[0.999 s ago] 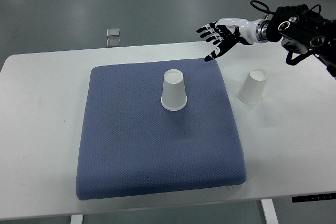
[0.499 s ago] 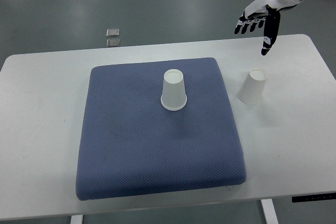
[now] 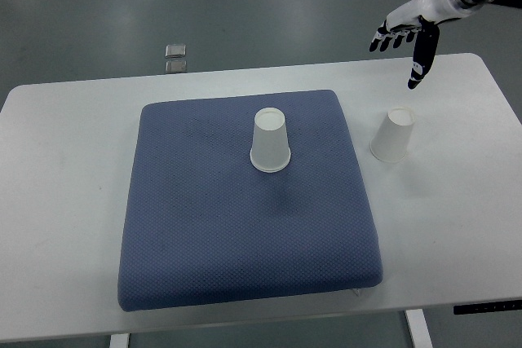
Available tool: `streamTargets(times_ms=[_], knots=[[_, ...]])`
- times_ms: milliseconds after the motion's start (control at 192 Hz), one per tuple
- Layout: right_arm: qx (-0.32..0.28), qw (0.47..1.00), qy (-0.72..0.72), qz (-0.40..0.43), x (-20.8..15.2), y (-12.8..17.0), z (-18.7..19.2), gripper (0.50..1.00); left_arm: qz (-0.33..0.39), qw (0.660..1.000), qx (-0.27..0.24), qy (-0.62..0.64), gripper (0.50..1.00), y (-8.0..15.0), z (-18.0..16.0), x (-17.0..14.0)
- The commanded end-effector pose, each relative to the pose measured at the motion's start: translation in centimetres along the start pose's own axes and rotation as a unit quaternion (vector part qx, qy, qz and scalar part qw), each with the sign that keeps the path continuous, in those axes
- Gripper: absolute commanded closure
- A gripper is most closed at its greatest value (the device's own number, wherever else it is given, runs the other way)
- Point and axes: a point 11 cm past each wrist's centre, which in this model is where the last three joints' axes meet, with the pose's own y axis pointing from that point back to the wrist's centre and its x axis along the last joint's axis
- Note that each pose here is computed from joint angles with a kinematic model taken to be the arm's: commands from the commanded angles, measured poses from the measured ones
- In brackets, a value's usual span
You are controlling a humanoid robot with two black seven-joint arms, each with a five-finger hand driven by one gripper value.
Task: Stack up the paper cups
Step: 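Lower the right hand over the white cup beside the pad, then close the right hand fingers around the white cup, then lift the cup and carry it over the cup on the pad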
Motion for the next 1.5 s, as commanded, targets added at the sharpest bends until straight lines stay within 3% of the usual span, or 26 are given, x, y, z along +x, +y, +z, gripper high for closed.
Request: streamTargets(times_ms=[0, 541, 1066, 1170, 1332, 1493], knots=[[-0.010, 1.000, -0.009, 0.005, -1.5, -2.3, 1.2, 0.572, 0.000, 1.000, 0.000, 0.000, 0.500, 0.0, 0.0, 0.0], [-0.020, 1.000, -0.011, 0.004, -6.6, -8.1, 1.6, 0.577, 0.001, 1.000, 0.000, 0.002, 0.500, 0.0, -0.1, 0.1], [-0.035, 0.999, -0.012, 0.000, -8.7, -10.3, 2.5, 0.599, 0.000, 1.000, 0.002, 0.002, 0.500, 0.0, -0.2, 0.0], [-0.036, 0.999, -0.012, -0.001, -8.9, -10.5, 2.6, 0.662, 0.000, 1.000, 0.002, 0.002, 0.500, 0.0, -0.2, 0.0], [-0.043, 0.999, -0.013, 0.003, -9.2, -10.9, 3.2, 0.711, 0.002, 1.000, 0.003, 0.003, 0.500, 0.0, -0.3, 0.1], [-0.049, 0.999, -0.009, 0.001, -9.5, -11.0, 3.5, 0.818, 0.002, 1.000, 0.003, 0.003, 0.500, 0.0, -0.3, 0.1]])
